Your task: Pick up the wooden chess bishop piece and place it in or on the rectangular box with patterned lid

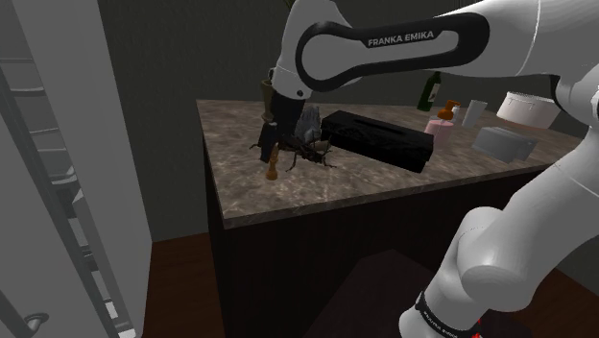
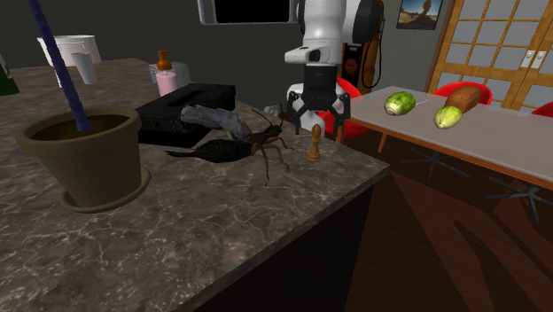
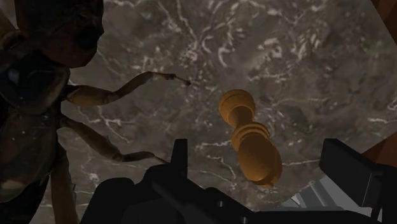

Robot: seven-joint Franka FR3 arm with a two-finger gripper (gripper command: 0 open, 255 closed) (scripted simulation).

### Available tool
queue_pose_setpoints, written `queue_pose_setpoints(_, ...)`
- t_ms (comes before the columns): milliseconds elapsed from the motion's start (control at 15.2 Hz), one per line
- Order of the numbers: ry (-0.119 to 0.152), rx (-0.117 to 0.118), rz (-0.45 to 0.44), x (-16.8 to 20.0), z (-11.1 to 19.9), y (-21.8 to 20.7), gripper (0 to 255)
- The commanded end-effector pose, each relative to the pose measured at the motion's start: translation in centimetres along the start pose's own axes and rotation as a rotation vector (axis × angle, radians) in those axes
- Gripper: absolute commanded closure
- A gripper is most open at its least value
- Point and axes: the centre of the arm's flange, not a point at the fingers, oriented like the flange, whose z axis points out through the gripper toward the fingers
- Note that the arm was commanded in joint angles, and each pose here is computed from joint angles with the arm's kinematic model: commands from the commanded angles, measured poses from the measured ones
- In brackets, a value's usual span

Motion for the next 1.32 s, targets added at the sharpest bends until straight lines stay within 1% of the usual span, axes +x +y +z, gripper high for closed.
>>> queue_pose_setpoints(0, 0.001, 0.000, 0.000, 0.0, 0.3, 0.0, 0)
queue_pose_setpoints(396, 0.000, 0.000, 0.000, 0.0, 0.3, 0.0, 0)
queue_pose_setpoints(462, 0.000, 0.000, 0.000, 0.0, 0.3, 0.0, 255)
queue_pose_setpoints(1056, 0.001, 0.000, 0.000, 0.0, 0.3, 0.0, 255)
queue_pose_setpoints(1254, 0.001, 0.000, 0.000, 0.3, -1.2, 0.0, 255)
